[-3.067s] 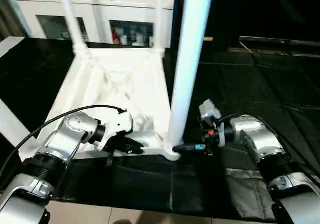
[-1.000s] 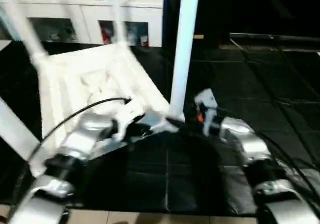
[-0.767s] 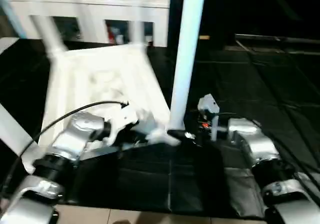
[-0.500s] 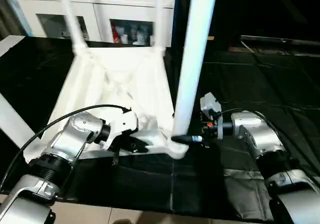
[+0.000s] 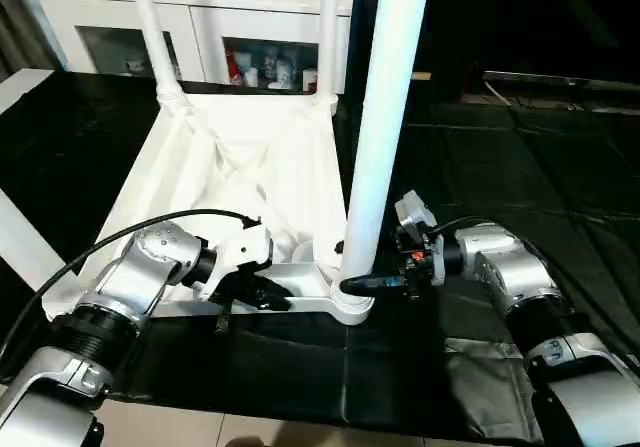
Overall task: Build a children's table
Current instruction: Rotate leg to tighten
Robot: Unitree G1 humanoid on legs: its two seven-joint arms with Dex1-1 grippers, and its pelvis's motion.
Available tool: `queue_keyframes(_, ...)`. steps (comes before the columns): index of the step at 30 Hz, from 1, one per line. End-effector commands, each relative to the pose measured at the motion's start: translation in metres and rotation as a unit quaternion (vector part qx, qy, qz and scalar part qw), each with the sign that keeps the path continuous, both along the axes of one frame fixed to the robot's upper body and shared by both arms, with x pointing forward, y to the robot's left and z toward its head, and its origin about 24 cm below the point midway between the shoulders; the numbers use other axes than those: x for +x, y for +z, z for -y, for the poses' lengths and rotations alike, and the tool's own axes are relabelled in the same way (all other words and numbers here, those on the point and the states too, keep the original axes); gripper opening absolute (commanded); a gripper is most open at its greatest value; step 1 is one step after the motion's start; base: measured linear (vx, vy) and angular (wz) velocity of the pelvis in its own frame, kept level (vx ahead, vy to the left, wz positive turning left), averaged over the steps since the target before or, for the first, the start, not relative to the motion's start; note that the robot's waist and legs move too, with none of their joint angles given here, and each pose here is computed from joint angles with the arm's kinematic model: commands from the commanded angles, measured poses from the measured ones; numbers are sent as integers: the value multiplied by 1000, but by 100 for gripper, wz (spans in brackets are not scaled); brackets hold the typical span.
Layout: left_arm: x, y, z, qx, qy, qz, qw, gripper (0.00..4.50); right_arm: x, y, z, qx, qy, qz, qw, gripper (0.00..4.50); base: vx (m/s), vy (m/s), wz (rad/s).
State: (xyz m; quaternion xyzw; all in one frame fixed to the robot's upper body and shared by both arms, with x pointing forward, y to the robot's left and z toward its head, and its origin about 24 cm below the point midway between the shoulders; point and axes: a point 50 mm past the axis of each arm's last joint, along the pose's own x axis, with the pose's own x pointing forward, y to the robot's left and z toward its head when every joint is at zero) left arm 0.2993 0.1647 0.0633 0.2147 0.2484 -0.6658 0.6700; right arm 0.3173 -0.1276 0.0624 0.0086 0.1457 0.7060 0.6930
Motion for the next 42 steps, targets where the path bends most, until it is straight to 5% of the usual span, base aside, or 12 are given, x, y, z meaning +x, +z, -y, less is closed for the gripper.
queue_keyframes(1, -3, 4, 8, 2, -44, -5, 999, 0, 5, 8, 3, 7, -4, 6, 1000, 287, 0, 0, 0)
queue_keyframes(9, -2, 3, 8, -2, -33, -10, 999, 0, 2, 7, 4, 12, 1, -4, 1000, 228, 0, 0, 0)
queue_keyframes(19, 22, 7, 28, -62, 140, 24, 988, 0, 5, -11, -9, -21, -143, 9, 989, 199, 0, 0, 0)
queue_keyframes(26, 44, 13, 75, -109, 280, 45, 953, 0, 24, -21, -50, -42, -330, -16, 943, 195, 0, 0, 0)
queue_keyframes(31, 45, 14, 88, -108, 289, 55, 950, 0, 25, -20, -64, -44, -345, -2, 938, 195, 0, 0, 0)
queue_keyframes(33, 41, 13, 89, -101, 272, 57, 955, 0, 23, -16, -68, -24, -339, 1, 940, 265, 0, 0, 0)
queue_keyframes(42, 33, 10, 77, -92, 239, 51, 965, 0, 17, -15, -59, -11, -320, 15, 947, 346, 0, 0, 0)
